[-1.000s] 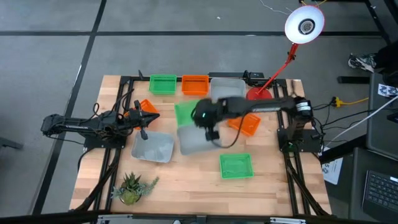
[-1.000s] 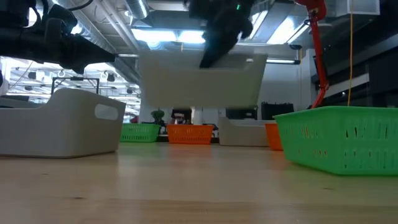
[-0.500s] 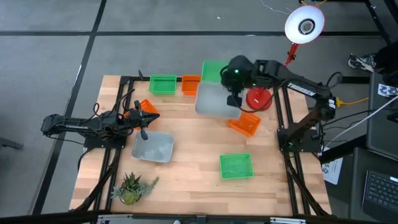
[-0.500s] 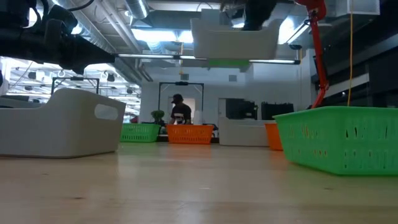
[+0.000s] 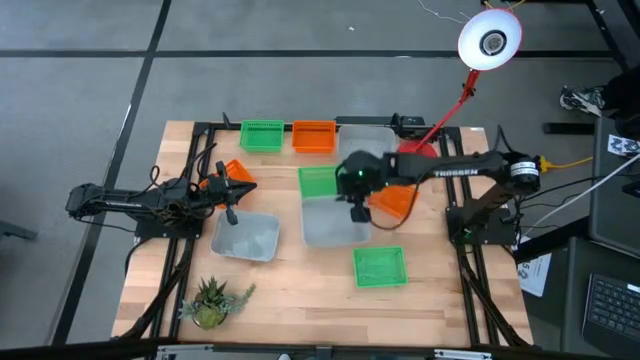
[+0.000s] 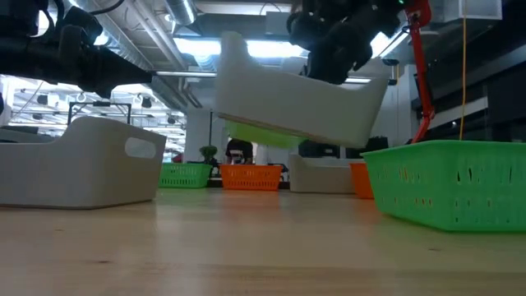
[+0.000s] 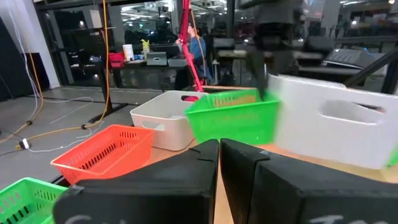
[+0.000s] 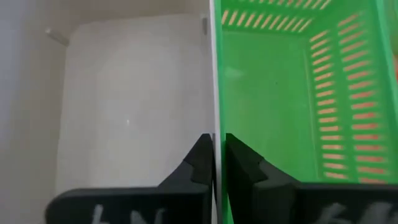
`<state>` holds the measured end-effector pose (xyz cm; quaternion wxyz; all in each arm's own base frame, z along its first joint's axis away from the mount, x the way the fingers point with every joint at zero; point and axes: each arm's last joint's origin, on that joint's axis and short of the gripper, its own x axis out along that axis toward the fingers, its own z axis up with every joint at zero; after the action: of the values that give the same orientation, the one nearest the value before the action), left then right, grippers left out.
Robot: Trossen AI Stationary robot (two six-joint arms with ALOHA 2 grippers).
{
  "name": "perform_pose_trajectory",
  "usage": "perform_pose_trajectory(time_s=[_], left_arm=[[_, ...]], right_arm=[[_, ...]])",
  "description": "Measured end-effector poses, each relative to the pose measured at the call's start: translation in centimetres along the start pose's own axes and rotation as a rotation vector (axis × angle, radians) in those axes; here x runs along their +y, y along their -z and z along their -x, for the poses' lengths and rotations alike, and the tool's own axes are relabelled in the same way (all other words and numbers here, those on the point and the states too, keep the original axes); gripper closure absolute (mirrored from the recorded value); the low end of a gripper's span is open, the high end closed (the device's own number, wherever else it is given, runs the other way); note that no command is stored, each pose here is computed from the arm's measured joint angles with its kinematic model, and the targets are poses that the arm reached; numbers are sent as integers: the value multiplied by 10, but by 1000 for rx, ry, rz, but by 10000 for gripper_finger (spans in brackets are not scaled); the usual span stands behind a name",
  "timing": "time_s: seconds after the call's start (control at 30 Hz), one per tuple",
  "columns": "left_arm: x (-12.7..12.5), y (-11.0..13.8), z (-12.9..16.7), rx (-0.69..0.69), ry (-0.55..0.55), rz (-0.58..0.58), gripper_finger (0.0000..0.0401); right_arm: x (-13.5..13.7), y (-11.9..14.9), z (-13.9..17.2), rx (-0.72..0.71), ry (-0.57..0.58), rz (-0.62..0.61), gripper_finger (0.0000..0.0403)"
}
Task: Stack baskets by color
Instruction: Stack the bottom right gray bin on top of the top gray bin
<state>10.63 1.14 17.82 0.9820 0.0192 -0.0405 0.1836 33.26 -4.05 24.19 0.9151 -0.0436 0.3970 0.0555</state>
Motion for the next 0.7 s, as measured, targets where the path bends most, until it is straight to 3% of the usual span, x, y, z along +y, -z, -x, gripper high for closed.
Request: perform_pose_trajectory(time_s=[0.27,0.47,0.7], left_arm=[[0,0,0,0,0,0,392],[0,0,0,0,0,23,392],[0,0,0,2,0,19,392]], right_arm=[[12,25,-55,-61,42,2,386],[7,13,-73,10,28,-39,383],[3,-13,-61,37,51,-56,284]])
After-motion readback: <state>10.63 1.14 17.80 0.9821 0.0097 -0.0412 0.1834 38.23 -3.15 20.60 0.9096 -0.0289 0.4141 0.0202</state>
